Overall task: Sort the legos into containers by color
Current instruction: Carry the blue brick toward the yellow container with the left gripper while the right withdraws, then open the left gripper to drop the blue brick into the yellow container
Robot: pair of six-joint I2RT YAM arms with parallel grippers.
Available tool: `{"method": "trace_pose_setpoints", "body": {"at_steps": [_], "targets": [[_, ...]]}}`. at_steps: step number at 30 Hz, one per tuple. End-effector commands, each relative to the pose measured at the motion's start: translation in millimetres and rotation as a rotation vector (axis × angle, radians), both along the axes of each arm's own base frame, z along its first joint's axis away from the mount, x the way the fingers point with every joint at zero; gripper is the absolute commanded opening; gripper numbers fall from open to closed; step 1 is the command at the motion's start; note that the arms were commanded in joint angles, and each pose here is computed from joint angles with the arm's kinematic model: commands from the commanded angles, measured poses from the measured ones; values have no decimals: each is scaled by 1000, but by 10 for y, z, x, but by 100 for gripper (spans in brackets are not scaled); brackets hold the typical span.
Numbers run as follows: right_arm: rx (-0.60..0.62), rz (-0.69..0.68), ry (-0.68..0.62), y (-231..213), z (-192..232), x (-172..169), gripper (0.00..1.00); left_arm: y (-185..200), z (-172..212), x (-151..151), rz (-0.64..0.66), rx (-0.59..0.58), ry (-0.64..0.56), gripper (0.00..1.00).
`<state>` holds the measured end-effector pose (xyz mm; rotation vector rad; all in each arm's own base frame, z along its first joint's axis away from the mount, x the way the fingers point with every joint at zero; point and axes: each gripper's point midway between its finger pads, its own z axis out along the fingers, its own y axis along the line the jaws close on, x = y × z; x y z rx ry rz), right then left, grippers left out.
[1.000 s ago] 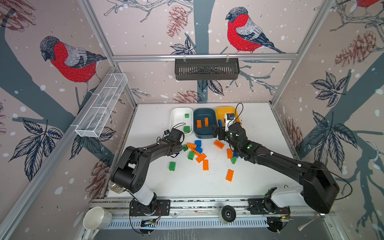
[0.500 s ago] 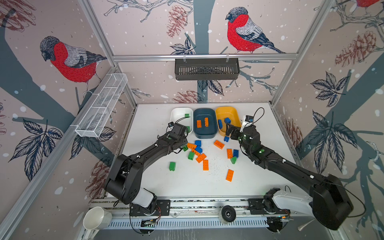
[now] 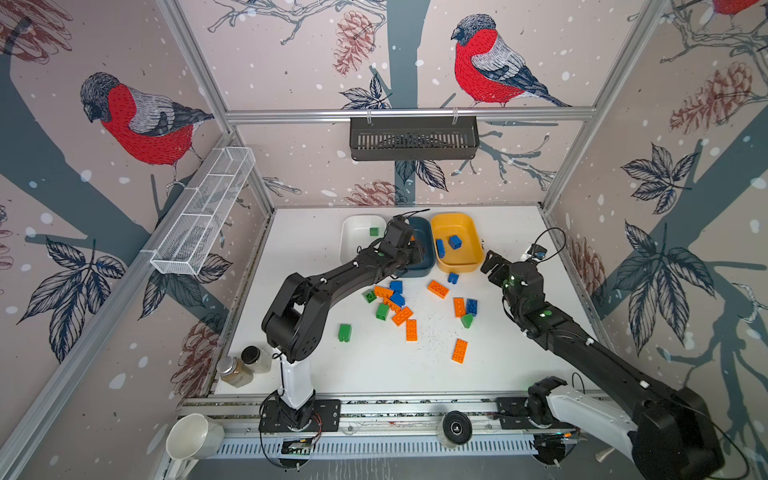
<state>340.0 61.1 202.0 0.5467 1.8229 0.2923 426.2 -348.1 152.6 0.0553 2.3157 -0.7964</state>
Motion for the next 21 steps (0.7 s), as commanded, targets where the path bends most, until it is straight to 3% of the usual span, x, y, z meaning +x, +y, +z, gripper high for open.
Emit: {"method": "trace_pose_setpoints", "body": {"at_steps": [1,7,13,17,21], "targets": [[-4,-89,-14,-193,18,-77,99,-369,178,100,-117,-75,-77,31],[-34,-32,-40,-241,105,-190,99,-776,229,368,-177,-165,-141,31],[-39,-3,-45,-257,136,-229,100,-991,144,701,-157,-143,-171,32],[-40,28,-39,-215,128,-212,99,-1045,33,919,-120,-101,-198,39],[-38,70,-16,-142,99,-171,99,-1012,-2,1129,-48,-53,-216,56]]}}
